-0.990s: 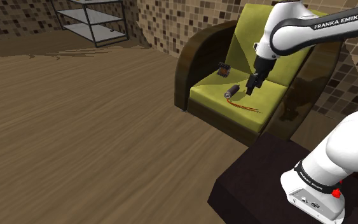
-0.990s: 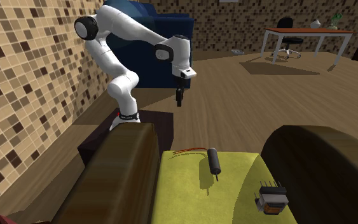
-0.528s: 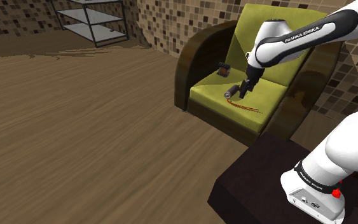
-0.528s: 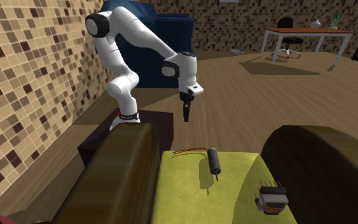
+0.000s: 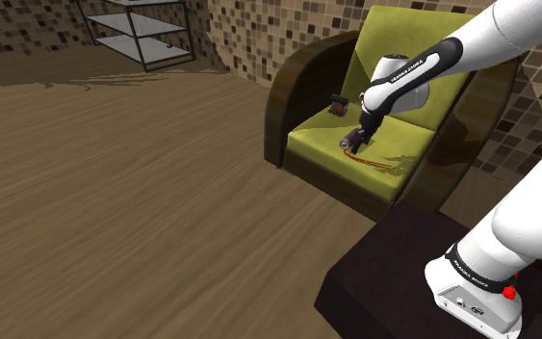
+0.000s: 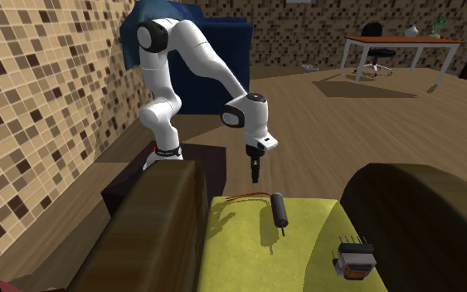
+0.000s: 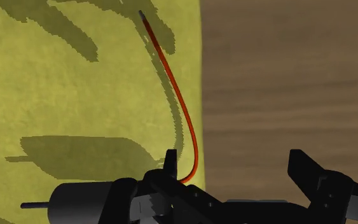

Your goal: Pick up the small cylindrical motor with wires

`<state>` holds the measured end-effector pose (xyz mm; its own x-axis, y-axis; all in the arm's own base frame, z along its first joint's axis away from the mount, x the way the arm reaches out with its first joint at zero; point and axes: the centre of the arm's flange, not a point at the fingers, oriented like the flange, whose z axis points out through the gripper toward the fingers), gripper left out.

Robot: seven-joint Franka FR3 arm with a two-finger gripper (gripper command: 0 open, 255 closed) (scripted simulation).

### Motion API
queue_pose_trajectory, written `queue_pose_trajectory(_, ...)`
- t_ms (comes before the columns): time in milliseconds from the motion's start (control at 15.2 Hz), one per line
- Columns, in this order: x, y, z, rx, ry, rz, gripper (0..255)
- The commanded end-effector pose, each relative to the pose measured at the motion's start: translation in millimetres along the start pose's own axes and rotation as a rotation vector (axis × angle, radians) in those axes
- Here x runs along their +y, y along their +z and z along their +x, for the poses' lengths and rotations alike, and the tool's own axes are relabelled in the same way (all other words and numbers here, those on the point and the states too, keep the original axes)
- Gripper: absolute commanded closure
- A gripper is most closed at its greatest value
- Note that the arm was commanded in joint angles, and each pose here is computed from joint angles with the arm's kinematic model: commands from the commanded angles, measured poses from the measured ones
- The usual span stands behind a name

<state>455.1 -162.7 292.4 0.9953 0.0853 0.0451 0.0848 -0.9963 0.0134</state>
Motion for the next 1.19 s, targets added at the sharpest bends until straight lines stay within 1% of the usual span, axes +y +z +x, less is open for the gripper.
queue_pose_trajectory(0,14.3,20.9,10.6,0.008,-0.006,-0.003,0)
queue_pose_trajectory(132,26.6,38.9,21.3,0.014,-0.011,-0.005,0)
queue_pose_trajectory(594,26.1,75.8,19.6,0.014,-0.011,-0.005,0)
queue_pose_trajectory(726,26.0,78.9,19.4,0.014,-0.011,-0.005,0)
queue_pose_trajectory(792,25.7,79.1,19.8,0.015,-0.011,-0.005,255)
queue_pose_trajectory(1122,26.0,79.0,20.0,0.014,-0.011,-0.005,255)
